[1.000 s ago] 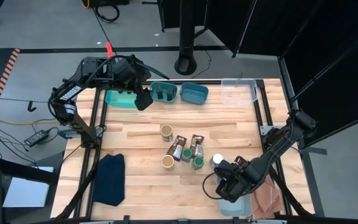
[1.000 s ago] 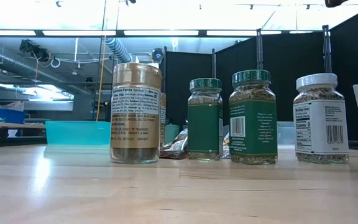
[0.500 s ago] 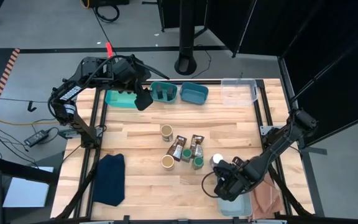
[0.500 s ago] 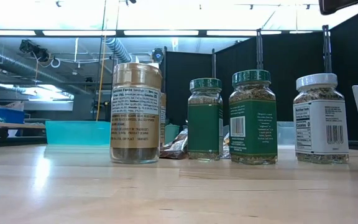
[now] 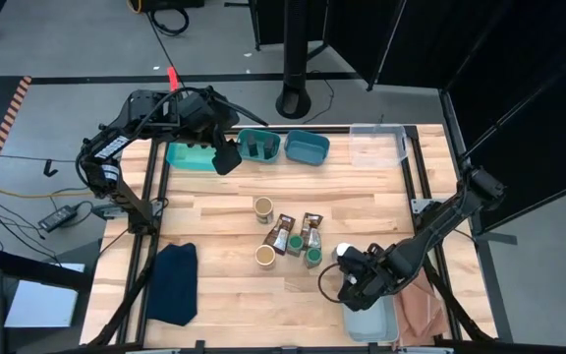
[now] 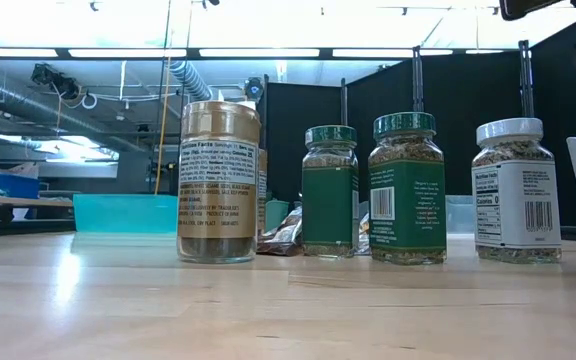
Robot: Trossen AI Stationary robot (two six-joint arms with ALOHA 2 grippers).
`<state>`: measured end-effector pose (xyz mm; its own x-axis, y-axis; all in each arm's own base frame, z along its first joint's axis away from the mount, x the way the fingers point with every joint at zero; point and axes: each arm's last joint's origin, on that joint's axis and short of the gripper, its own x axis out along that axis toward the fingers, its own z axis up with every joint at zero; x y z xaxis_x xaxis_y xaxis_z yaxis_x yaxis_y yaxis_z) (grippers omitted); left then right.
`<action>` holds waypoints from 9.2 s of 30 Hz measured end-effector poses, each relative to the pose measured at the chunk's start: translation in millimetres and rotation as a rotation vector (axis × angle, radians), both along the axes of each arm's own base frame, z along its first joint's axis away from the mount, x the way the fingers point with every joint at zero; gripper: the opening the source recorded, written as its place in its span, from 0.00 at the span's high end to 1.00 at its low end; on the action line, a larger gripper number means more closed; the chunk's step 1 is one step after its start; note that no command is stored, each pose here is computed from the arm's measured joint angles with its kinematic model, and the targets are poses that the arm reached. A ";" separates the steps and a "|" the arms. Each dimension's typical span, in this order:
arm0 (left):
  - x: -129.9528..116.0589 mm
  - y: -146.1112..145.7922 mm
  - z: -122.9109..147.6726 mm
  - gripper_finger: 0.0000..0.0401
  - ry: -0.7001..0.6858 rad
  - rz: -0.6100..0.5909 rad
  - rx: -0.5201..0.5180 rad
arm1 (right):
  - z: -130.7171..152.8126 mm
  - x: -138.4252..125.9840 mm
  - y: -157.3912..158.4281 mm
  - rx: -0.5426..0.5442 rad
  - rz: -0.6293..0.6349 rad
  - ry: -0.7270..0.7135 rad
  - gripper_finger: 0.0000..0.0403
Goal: Sort spices by type
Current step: Put the white seasoning bottle into the gray bin, then put the right green seasoning bottle into the blue bin
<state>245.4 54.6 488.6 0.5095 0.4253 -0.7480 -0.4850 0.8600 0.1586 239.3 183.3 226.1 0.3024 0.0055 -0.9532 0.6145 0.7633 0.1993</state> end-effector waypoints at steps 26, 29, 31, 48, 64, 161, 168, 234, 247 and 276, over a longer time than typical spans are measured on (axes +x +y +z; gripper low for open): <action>-0.2 0.5 -0.1 0.34 0.013 -0.019 0.014 | 33.7 15.1 -86.7 -0.049 0.014 -0.009 0.18; -0.2 0.5 -0.1 0.34 0.014 -0.019 0.014 | 27.0 14.5 -88.5 -0.030 0.015 0.009 0.18; -0.3 0.4 -0.1 0.34 0.014 -0.019 0.014 | 20.6 15.2 -87.9 -0.003 0.012 0.000 0.18; -0.2 0.5 -0.1 0.34 0.013 -0.018 0.014 | -18.5 11.7 -90.5 0.040 -0.018 -0.024 0.19; 0.1 0.5 0.2 0.34 0.009 -0.018 0.015 | -23.1 8.3 -96.8 0.032 -0.056 0.010 0.40; 3.6 1.9 3.6 0.34 -0.019 -0.033 0.069 | 4.9 -46.5 100.4 -0.180 -0.208 0.016 0.47; 3.5 2.1 3.6 0.34 -0.017 -0.029 0.077 | -3.2 -45.8 101.1 -0.196 -0.209 0.025 0.42; -77.3 9.7 33.8 0.34 -0.182 -0.074 -0.078 | 40.6 98.9 -41.1 -0.335 0.466 0.016 0.34; -74.7 9.8 25.5 0.34 -0.173 -0.062 -0.134 | 20.6 82.1 -53.2 -0.217 0.525 -0.241 0.32; -31.9 25.6 -52.4 0.34 -0.028 -0.018 -0.215 | -12.9 73.5 -81.2 -0.156 0.482 -0.329 0.33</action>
<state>213.5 80.2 436.2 0.5373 0.2482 -0.8060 -0.4712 0.8810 -0.0428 312.8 102.1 213.2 0.5793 0.0830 -0.8109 0.1172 0.9760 0.1837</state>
